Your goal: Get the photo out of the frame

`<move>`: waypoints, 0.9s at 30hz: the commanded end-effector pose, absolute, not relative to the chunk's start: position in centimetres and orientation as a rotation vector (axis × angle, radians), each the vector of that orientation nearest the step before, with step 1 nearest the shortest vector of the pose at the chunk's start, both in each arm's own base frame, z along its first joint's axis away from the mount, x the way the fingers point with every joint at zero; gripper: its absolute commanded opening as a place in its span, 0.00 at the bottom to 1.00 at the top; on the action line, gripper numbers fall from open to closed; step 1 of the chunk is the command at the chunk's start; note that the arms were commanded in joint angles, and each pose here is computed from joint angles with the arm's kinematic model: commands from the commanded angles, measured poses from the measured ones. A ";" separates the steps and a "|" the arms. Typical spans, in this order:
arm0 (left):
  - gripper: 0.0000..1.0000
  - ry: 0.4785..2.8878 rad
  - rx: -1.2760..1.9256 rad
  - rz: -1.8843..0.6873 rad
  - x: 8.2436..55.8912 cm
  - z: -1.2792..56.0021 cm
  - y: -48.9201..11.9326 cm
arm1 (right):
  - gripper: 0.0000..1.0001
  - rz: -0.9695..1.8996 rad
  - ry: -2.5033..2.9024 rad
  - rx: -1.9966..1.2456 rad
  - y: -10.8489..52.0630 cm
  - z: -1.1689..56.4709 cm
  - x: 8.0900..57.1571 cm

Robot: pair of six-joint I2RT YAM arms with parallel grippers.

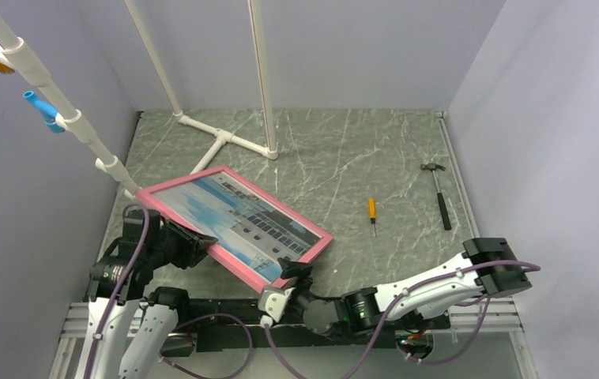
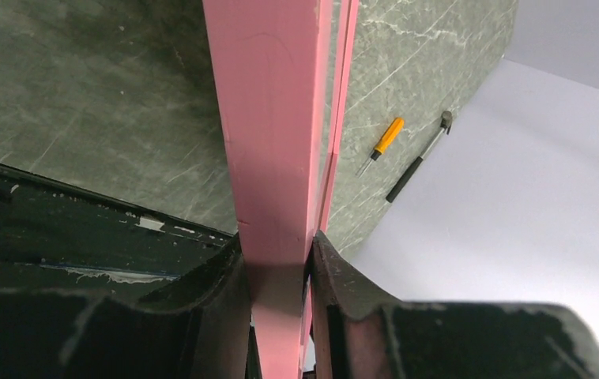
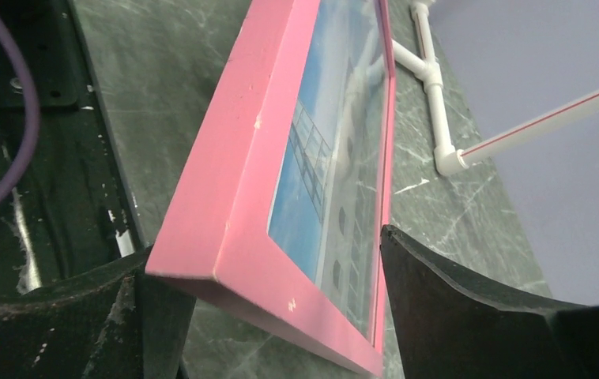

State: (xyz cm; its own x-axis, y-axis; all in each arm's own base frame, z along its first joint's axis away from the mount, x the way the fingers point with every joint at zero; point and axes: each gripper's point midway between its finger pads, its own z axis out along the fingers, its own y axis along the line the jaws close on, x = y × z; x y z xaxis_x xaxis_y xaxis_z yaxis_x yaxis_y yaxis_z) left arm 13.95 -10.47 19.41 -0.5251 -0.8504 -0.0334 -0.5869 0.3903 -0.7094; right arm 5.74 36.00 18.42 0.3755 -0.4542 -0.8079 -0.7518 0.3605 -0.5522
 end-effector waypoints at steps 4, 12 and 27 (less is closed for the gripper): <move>0.00 2.187 -1.288 -0.948 13.6 21.2 -10.2 | 0.72 0.205 1.277 -1.070 37.0 21.5 7.7; 0.17 2.170 -1.249 -1.003 13.9 21.2 -10.7 | 0.24 0.254 1.290 -1.078 37.2 21.7 7.6; 0.99 1.985 -0.863 -0.906 13.2 27.5 -8.5 | 0.00 0.565 1.428 -1.022 33.0 23.9 11.1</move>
State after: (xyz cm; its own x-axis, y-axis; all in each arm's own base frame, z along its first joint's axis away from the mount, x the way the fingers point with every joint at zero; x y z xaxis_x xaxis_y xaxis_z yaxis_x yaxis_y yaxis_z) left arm 14.01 -10.20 25.16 -0.5171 -0.8335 -0.1948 -0.3561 0.4165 -0.8365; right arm 11.84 33.29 22.90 0.3035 -0.4175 -0.8565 -0.7334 0.4714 -0.4897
